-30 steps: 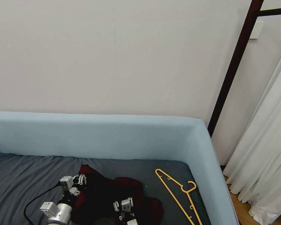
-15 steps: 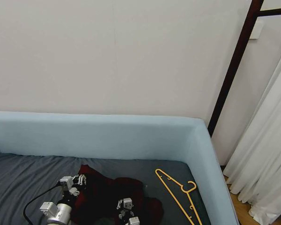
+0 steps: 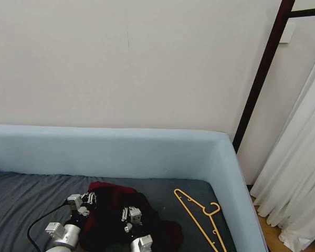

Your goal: Pick up the clothes from the sofa and hang them on the clothes hanger.

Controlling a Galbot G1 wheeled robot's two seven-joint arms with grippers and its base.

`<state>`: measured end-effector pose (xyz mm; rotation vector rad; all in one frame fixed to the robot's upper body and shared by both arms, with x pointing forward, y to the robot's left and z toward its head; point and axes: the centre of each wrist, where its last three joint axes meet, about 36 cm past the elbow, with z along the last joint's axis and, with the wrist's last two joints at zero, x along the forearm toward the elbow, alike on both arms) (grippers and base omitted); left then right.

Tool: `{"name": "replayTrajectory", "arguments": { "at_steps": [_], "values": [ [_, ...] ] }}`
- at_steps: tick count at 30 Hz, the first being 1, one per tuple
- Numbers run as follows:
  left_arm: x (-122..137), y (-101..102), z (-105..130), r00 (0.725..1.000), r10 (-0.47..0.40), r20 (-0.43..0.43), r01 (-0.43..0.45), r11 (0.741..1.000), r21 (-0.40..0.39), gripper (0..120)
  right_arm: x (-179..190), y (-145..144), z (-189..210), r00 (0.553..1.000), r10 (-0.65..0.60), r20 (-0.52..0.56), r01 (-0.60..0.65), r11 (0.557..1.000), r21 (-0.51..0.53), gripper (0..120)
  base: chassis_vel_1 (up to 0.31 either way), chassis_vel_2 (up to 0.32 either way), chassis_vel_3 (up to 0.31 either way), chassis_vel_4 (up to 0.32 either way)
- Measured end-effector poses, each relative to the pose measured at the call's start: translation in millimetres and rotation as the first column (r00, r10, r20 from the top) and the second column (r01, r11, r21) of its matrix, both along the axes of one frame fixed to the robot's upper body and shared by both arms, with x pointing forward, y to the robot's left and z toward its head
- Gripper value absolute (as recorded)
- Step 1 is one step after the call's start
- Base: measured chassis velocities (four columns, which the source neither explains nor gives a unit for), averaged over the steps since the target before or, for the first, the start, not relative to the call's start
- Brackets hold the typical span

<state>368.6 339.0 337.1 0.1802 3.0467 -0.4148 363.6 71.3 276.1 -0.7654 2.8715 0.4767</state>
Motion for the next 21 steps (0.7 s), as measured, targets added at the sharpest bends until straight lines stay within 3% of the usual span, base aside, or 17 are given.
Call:
{"name": "replayTrajectory", "arguments": {
  "at_steps": [4, 8, 12, 16, 21],
  "values": [
    [4.4, 3.8, 7.4, 1.000, -0.002, 0.029, 0.002, 1.000, 0.003, 0, -2.5, 5.3, 38.6, 0.996, 0.035, 0.077, -0.039, 0.998, 0.043, 0, 0.000, 0.000, 0.000, 0.000],
    [9.2, 9.1, 15.3, 0.999, -0.009, 0.054, 0.009, 1.000, 0.017, 0, -20.1, -23.8, 35.1, 0.997, 0.048, 0.068, -0.047, 0.999, -0.014, 0, 0.000, 0.000, 0.000, 0.000],
    [17.7, 16.3, 28.8, 0.996, -0.010, 0.087, 0.008, 1.000, 0.027, 0, -22.9, -92.7, 34.0, 0.993, 0.084, 0.087, -0.067, 0.982, -0.177, 0, -0.003, -0.022, -0.001, -0.002],
    [19.1, 16.5, 31.7, 0.995, -0.013, 0.098, 0.010, 1.000, 0.028, 0, -23.1, -124.6, 31.8, 0.992, 0.099, 0.079, -0.078, 0.967, -0.242, 0, 0.000, 0.000, 0.000, 0.000],
    [17.2, 14.9, 27.1, 0.996, -0.014, 0.089, 0.011, 0.999, 0.030, 0, -16.7, -130.6, 26.9, 0.992, 0.100, 0.079, -0.078, 0.965, -0.249, 0, 0.000, 0.000, 0.000, 0.000]
  ]
}}
